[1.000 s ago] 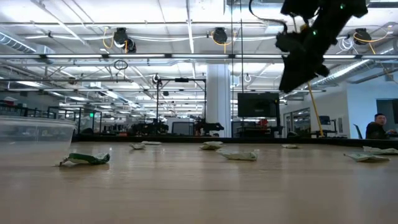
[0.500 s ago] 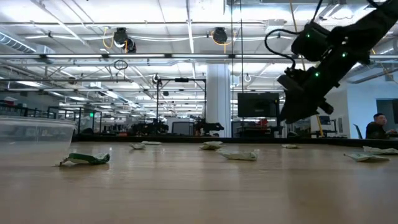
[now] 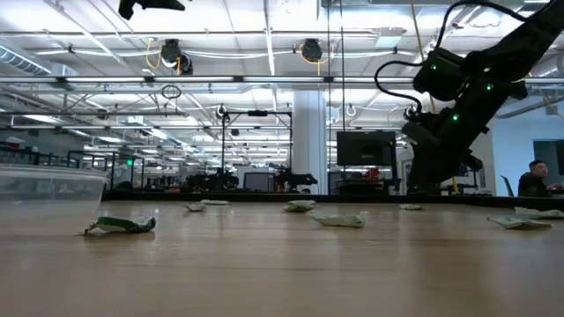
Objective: Pick and place Stevia / Truvia into bins
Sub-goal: Put the light green stevia packet into the transparent bin
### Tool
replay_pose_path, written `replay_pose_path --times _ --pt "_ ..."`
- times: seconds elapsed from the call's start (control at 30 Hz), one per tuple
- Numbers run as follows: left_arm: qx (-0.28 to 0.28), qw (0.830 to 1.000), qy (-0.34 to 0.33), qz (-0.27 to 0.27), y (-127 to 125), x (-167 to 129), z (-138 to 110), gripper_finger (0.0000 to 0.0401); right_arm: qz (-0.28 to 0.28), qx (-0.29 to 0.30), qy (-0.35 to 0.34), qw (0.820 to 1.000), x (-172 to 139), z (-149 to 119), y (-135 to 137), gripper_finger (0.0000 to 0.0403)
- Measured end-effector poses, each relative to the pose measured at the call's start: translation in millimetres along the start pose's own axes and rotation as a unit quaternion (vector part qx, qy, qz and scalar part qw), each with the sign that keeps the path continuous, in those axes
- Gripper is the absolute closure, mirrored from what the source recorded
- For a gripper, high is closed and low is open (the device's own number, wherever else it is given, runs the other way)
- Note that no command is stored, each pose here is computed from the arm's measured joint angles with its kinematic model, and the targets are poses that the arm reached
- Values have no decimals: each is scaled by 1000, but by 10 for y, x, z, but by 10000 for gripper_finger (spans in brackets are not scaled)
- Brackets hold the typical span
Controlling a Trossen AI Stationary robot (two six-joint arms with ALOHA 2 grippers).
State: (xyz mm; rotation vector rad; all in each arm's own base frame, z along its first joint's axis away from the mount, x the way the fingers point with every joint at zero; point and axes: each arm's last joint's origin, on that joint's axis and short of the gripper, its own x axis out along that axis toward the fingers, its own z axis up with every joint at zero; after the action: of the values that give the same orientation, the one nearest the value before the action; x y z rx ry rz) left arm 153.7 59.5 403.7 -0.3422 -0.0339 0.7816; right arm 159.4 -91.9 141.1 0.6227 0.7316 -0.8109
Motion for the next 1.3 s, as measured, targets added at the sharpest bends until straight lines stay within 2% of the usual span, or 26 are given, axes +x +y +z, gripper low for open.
replay_pose_path --times 0.1,0.27,0.5,0.77,1.1,1.3 --pt "-3 1000 9 -3 40 22 1 274 -19 -1 6 1000 63 -71 -40 255" --pt "-2 1000 8 1 75 40 13 274 12 1 -11 1000 135 -144 -38 257" --pt "0 1000 9 4 85 46 13 274 -12 -4 3 1000 189 -299 -120 270" --pt "-3 1000 10 4 85 46 12 274 29 30 -62 997 217 -402 -168 286" --pt "-18 1000 10 4 85 46 11 274 26 -25 -65 997 271 -463 -194 286" --pt "-27 1000 10 5 86 46 11 274 16 -44 -58 997 332 -485 -201 335"
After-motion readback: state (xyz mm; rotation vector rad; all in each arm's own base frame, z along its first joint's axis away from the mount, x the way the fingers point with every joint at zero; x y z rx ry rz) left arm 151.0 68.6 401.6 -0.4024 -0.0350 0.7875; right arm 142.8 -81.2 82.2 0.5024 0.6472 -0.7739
